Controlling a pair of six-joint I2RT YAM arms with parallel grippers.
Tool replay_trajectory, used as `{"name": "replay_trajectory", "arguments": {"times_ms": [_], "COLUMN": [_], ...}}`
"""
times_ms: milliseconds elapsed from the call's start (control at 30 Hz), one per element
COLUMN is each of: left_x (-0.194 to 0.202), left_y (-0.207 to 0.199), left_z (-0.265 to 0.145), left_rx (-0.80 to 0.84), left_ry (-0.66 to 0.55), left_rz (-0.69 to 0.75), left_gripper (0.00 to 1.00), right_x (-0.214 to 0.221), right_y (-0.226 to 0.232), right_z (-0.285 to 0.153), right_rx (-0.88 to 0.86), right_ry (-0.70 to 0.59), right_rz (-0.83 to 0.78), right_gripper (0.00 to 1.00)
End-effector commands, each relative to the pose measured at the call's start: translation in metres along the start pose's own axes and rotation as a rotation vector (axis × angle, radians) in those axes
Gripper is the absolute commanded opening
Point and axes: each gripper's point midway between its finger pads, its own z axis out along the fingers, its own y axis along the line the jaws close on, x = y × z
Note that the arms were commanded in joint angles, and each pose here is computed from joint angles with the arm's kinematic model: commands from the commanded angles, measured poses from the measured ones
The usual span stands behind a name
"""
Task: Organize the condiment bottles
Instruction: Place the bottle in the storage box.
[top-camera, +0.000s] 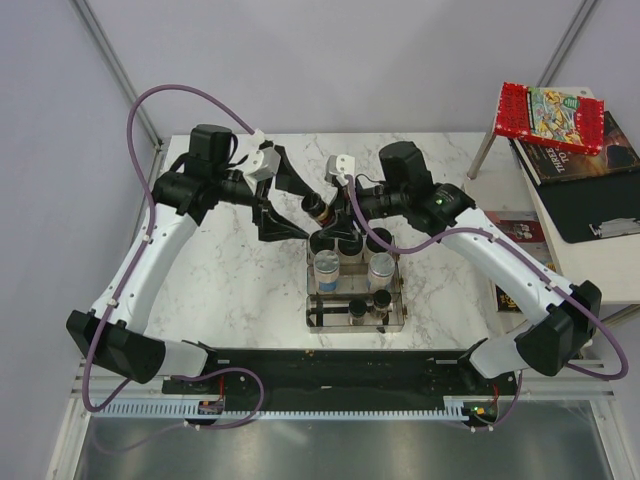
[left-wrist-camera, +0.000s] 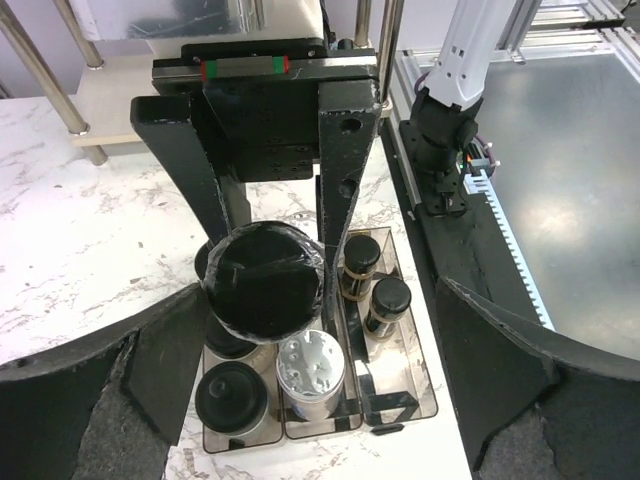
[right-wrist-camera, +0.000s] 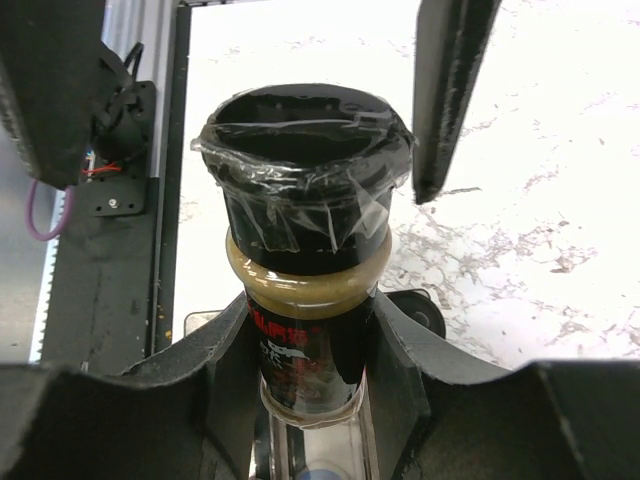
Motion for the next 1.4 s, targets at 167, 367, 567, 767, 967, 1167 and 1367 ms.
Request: {"name": "replay_trajectory", "arguments": {"times_ms": [167, 367, 567, 767, 967, 1167, 1367], "left_x": [0.0, 0.013, 0.025, 0.04, 0.045, 0.049, 0.053], "left_y": [0.0, 0.008, 0.009, 0.007, 0.008, 0.012, 0.012], "left_z": [0.002, 0.008, 0.016, 0.019, 0.017, 0.013, 0.012], "left_rx": [0.01, -0.017, -0.011, -0.005, -0.015, -0.046, -0.044], "left_ry": [0.004, 0.056, 0.119, 0.188, 0.221, 0.258, 0.272], "left_rz": [-0.086, -0.113, -0.126, -0.133, -0.13, -0.113, -0.124], "left_gripper": [0.99, 0.98, 0.67, 0.53, 0.77, 0.94, 0.61], "right_x": [-0.007, -0.002, 0.008, 0.009, 0.007, 0.006, 0.007], "right_y": [0.0, 0.004, 0.004, 0.0, 0.0, 0.001, 0.001], "right_z": [0.004, 0.013, 0.021, 0.019, 0.014, 0.012, 0.012], "right_rx": [0.025, 0.027, 0.032, 0.055, 0.071, 0.074, 0.076], "right_ry": [0.01, 0.055, 0.103, 0.114, 0.114, 0.109, 0.11], "right_rz": [-0.092, -0.124, -0.141, -0.158, -0.176, -0.182, -0.182], "right_gripper": [0.0, 0.0, 0.0, 0.0, 0.0, 0.0, 0.0]}}
